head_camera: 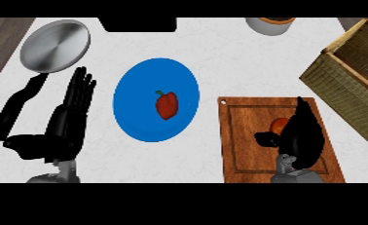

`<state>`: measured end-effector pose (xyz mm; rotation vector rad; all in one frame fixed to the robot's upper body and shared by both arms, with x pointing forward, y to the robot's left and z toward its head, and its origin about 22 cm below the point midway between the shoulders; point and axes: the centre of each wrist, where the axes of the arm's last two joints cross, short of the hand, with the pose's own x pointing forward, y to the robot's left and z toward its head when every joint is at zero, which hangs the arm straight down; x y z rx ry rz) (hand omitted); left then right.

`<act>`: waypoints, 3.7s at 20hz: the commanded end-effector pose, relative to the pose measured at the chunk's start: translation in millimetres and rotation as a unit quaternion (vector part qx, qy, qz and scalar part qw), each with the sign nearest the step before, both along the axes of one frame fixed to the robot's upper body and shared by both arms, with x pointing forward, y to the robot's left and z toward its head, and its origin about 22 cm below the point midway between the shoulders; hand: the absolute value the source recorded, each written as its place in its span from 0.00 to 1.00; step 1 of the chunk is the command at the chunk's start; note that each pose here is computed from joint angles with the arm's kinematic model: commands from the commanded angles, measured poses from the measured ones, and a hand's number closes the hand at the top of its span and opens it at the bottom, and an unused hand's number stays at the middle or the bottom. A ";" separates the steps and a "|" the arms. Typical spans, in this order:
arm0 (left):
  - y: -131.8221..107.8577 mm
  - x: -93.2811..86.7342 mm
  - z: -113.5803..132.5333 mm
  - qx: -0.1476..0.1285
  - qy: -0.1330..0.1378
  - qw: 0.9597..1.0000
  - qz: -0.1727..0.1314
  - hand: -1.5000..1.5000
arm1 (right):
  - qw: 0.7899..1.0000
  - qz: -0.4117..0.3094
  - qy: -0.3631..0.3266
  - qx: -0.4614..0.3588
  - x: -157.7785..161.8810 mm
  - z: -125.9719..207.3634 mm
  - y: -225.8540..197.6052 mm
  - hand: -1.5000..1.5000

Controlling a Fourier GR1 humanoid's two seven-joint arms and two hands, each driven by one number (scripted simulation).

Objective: Pick the tomato from the cutting board and place it in the basket

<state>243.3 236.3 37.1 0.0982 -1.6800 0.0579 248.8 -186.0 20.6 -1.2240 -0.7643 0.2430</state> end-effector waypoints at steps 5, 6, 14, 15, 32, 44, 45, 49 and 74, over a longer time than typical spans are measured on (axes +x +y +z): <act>-0.5 0.3 -4.3 0.001 -0.003 1.000 -0.007 0.50 | 0.998 0.025 0.047 -0.021 13.4 1.4 7.1 1.00; -5.7 -19.8 -1.9 0.002 0.004 1.000 0.004 0.50 | 0.998 0.027 0.055 -0.016 -8.1 -4.1 -11.5 1.00; -9.4 4.4 0.7 0.006 -0.005 1.000 -0.012 0.50 | 0.995 0.033 0.090 -0.039 63.5 -6.6 14.2 1.00; -21.7 8.1 -11.3 -0.001 -0.003 1.000 -0.017 0.50 | 0.994 0.039 0.101 -0.018 83.8 11.1 19.3 1.00; -2.2 6.5 7.7 -0.003 0.008 1.000 -0.021 0.50 | 0.998 0.026 -0.058 -0.021 188.4 87.5 47.2 1.00; 2.3 -1.3 3.4 -0.004 0.007 1.000 -0.004 0.50 | 0.967 0.022 -0.251 -0.017 169.3 216.2 109.4 1.00; -3.3 4.1 -8.4 -0.002 0.007 1.000 -0.010 0.50 | 0.968 0.019 -0.249 -0.022 174.5 226.5 97.5 1.00; -7.4 0.6 -6.5 0.000 0.006 1.000 -0.002 0.50 | 0.971 -0.036 -0.234 -0.023 168.9 226.0 94.8 1.00; 11.2 12.2 -5.6 0.004 -0.002 1.000 0.004 0.50 | 0.973 -0.132 -0.157 -0.105 103.0 217.7 -82.2 1.00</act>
